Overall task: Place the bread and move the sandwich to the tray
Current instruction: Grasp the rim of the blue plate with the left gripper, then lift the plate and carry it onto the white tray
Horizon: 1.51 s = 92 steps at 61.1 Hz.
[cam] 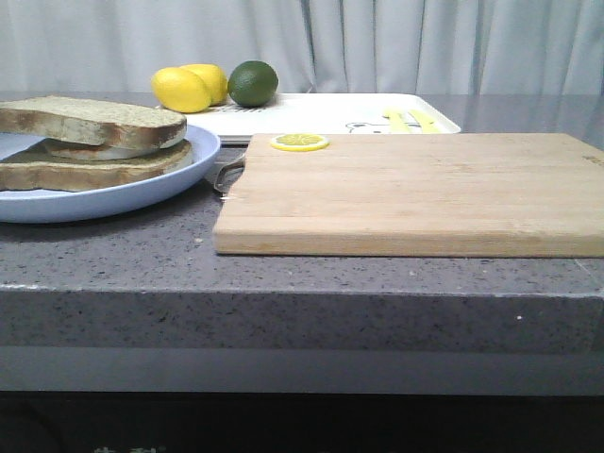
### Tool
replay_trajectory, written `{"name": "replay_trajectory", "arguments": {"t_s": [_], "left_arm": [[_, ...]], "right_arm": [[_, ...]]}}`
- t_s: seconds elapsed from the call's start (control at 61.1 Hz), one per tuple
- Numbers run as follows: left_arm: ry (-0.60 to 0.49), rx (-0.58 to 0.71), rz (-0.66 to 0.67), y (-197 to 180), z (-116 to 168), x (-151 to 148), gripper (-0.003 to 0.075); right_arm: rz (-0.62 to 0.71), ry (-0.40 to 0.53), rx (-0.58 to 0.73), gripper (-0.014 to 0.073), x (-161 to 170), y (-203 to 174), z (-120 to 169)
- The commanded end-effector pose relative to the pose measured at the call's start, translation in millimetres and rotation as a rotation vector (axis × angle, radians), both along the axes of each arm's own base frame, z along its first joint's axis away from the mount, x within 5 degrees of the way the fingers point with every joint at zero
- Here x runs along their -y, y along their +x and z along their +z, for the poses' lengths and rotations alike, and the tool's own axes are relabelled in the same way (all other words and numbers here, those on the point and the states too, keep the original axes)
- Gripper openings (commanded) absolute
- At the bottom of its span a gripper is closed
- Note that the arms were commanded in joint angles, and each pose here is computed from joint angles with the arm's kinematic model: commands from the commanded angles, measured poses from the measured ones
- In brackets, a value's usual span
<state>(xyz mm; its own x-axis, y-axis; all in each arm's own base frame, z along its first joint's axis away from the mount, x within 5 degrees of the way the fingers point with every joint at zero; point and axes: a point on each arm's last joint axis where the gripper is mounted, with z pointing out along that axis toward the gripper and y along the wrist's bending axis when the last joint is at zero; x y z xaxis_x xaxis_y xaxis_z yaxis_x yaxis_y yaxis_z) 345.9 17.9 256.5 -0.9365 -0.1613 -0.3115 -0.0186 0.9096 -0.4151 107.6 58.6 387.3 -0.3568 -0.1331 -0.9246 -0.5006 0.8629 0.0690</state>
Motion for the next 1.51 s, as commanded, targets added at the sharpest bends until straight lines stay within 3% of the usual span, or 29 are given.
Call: {"name": "replay_trajectory", "arguments": {"t_s": [0.0,0.213,0.557,0.704,1.081,1.49], "left_arm": [[0.0,0.098,0.023,2,23,0,-0.002],[-0.066,0.115,-0.012,5,42,10,-0.002],[-0.118,0.346,-0.126,28,98,50,-0.002],[-0.222,0.367,-0.129,51,107,68,-0.002],[-0.393,0.233,0.024,122,86,78,-0.002],[-0.43,0.147,0.073,149,51,78,-0.0015]], "right_arm": [[-0.022,0.044,0.079,0.0456,1,1,14],[-0.022,0.044,0.079,0.0456,1,1,14],[-0.022,0.044,0.079,0.0456,1,1,14],[-0.022,0.044,0.079,0.0456,1,1,14],[-0.022,0.044,0.079,0.0456,1,1,14],[-0.022,0.044,0.079,0.0456,1,1,14]]}}
